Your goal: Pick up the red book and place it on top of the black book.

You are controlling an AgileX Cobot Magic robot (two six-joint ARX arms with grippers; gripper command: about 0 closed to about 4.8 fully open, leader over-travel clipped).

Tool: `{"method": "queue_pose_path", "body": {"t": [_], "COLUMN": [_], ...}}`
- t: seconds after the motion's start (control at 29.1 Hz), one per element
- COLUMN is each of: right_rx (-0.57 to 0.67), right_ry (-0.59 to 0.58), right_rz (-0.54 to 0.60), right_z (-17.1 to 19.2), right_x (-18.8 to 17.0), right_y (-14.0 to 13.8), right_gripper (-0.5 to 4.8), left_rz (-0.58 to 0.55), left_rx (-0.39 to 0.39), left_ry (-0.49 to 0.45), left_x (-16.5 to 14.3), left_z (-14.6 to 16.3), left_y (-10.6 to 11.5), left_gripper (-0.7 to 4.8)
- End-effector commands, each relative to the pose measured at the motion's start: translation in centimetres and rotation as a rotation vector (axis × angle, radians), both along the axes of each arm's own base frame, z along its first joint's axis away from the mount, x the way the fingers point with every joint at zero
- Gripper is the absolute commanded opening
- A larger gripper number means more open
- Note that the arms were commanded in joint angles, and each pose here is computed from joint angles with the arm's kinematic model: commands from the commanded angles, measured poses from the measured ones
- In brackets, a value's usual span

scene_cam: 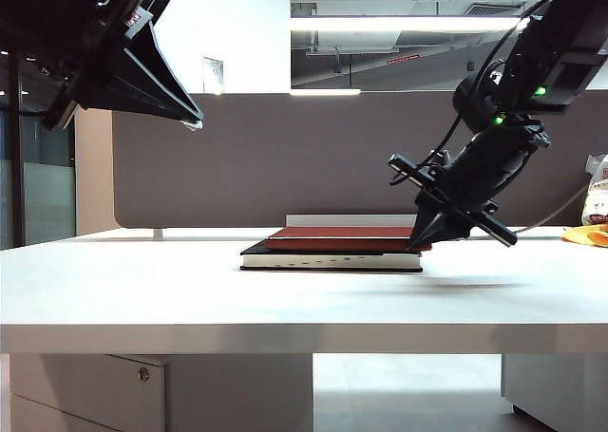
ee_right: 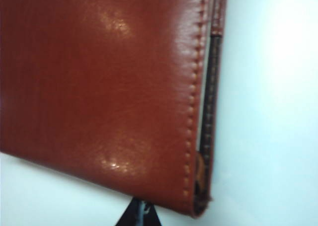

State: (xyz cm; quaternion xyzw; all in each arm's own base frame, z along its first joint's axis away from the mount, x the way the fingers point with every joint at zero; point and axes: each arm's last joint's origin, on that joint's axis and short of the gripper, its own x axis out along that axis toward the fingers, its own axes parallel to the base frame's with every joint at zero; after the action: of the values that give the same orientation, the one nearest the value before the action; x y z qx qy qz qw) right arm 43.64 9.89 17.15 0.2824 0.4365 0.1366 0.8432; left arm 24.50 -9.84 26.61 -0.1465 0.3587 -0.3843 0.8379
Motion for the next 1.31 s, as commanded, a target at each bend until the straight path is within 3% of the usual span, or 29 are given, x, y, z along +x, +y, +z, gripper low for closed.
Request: {"method": "queue_pose_path", "body": {"t": [0.03, 0.38, 0.65, 1.03, 1.31], "right_rx": [0.006, 0.086, 0.067, -0.064, -0.157], "right_ry": [-0.027, -0.008, -0.013, -0.089, -0.148], "right_rz": [-0.007, 0.080, 0.081, 0.114, 0.127], "right_z": [0.5, 0.8, 3.2, 8.2, 12.4], "right_x": [0.2, -0.1, -1.2, -3.9, -6.9], "right_y": [-0.2, 0.1, -0.2, -1.0, -1.7], "right_gripper": [-0.03, -0.03, -0.03, -0.03, -0.03], "left_rz": [-0.011, -0.032, 0.017, 0.176, 0.220], "left_rx": [-0.003, 0.014, 0.060, 0.132, 0.183], "left_ry": [-0.013, -0.042, -0.089, -0.303, -0.325], "left_x": [0.0, 0.0, 0.1, -3.0, -5.2], "left_z": [0.2, 0.2, 0.4, 4.4, 5.4], "left_y": [-0.1, 0.0, 0.1, 1.7, 2.6], "left_gripper": [-0.06, -0.06, -0.06, -0.06, -0.06]}}
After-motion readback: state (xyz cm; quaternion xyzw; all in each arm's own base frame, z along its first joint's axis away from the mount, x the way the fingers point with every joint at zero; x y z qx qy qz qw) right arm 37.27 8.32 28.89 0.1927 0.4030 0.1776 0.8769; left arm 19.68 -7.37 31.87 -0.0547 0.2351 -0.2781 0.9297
